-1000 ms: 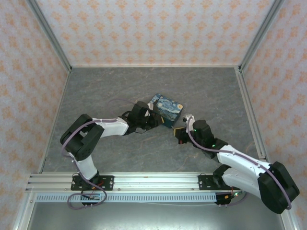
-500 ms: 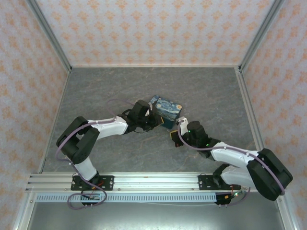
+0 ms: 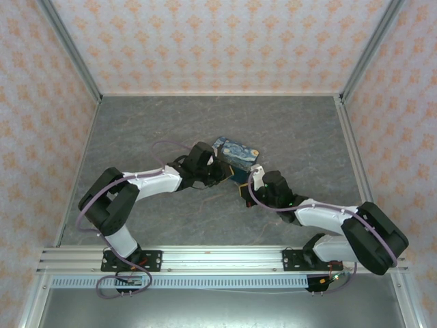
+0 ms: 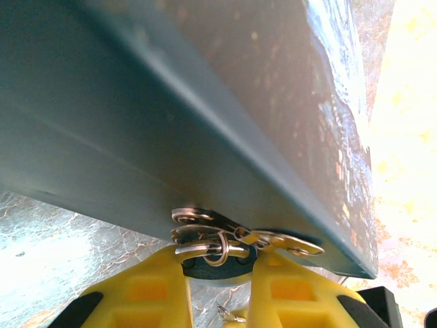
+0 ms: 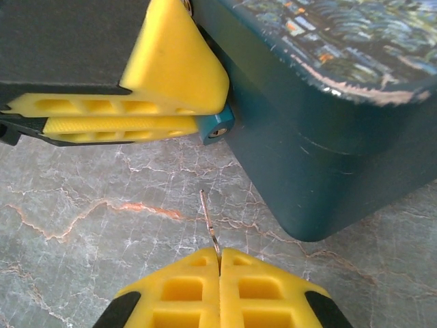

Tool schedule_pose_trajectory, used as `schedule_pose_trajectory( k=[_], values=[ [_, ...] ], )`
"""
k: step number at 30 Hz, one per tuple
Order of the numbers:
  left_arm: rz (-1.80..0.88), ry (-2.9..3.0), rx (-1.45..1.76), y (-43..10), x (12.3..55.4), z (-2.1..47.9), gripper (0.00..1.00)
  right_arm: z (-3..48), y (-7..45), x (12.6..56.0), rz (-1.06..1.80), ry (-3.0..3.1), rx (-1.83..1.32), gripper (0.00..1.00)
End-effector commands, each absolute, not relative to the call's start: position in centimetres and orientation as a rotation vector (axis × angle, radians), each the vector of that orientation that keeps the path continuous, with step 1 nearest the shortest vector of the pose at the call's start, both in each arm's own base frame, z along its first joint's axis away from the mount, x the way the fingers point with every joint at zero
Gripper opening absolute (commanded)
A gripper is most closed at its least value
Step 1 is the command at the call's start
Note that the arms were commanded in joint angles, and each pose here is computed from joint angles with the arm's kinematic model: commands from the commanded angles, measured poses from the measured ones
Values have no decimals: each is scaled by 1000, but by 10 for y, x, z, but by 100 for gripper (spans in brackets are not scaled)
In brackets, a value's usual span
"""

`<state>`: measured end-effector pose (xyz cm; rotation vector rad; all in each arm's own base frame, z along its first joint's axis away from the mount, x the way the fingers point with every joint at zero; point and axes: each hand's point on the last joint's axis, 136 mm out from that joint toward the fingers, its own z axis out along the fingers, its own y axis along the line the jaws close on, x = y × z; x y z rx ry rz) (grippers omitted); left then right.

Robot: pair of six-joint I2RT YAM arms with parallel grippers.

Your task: Unlock the padlock with the key

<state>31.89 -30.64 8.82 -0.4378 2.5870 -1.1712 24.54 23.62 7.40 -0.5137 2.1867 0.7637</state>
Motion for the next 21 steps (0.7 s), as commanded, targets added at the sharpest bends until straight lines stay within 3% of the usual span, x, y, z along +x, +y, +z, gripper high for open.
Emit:
schedule_pose_trajectory(
  k=[1,21],
  values=[
    [-1217,2527,-433,-312,324,115,18,91,244,258,767,2119,-497,0],
    [-1216,2532,-420,-314,324,115,18,96,247,271,752,2111,-442,0]
  ],
)
